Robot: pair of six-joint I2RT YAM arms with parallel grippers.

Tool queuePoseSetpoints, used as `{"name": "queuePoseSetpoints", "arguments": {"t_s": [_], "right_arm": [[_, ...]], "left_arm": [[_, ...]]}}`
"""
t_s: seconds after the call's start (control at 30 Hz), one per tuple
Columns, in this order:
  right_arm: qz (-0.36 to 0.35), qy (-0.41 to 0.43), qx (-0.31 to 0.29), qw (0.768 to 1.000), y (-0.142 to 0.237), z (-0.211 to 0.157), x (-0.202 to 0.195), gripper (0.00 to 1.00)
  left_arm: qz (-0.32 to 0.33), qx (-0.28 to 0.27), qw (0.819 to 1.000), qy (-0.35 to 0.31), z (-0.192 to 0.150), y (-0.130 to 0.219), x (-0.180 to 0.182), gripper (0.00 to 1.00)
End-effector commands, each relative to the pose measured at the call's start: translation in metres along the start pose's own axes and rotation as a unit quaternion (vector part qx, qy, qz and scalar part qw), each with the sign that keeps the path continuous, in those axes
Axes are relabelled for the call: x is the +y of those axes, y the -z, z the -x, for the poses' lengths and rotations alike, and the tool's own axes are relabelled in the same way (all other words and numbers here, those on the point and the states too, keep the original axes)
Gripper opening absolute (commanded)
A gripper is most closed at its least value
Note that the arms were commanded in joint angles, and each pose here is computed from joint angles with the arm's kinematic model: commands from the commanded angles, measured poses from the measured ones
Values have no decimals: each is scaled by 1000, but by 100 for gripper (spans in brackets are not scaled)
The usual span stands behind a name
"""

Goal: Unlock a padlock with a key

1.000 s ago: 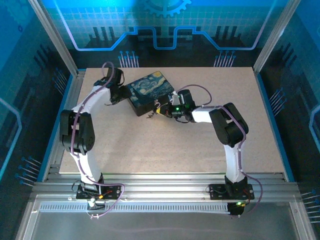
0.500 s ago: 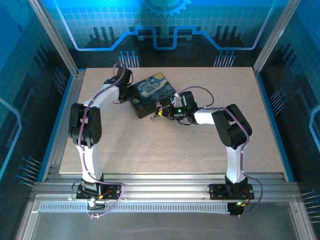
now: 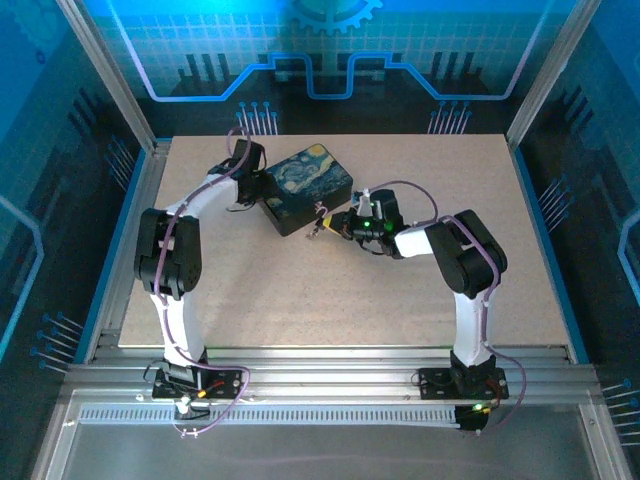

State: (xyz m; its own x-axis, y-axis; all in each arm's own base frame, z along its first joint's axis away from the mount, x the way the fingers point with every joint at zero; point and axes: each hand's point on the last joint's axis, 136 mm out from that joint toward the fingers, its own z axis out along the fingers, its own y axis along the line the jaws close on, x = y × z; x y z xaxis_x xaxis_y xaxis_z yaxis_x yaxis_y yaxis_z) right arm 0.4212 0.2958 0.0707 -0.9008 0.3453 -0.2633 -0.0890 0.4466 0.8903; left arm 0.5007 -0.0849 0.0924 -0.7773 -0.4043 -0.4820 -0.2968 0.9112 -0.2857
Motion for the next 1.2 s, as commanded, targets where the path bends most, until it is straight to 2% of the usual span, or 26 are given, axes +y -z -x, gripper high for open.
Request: {"name": "queuePoseSetpoints", "arguments": {"t_s": [0.0, 0.23, 0.53, 0.73, 0.87, 1.0, 1.17], "right_arm": [[61, 22, -92, 994, 5, 47, 36, 3], [63, 39, -128, 989, -13, 44, 48, 3], [-16, 12, -181, 983, -6, 52, 4, 2], [-44, 9, -206, 978, -4, 66, -18, 2], [-38, -1, -214, 976, -13, 73, -17, 2], [-21, 12, -220, 975, -17, 79, 1, 2], [-13, 9, -262, 965, 0, 96, 3, 1]], "left_arm": [[74, 88, 993, 1, -55, -19, 46, 48], [64, 110, 992, 19, -69, -18, 45, 41], [72, 121, 990, 26, -77, -15, 50, 38], [77, 128, 988, 32, -83, -17, 54, 35], [76, 132, 988, 37, -85, -19, 54, 34], [72, 135, 987, 39, -88, -19, 53, 33], [72, 140, 987, 40, -91, -18, 54, 32]]}}
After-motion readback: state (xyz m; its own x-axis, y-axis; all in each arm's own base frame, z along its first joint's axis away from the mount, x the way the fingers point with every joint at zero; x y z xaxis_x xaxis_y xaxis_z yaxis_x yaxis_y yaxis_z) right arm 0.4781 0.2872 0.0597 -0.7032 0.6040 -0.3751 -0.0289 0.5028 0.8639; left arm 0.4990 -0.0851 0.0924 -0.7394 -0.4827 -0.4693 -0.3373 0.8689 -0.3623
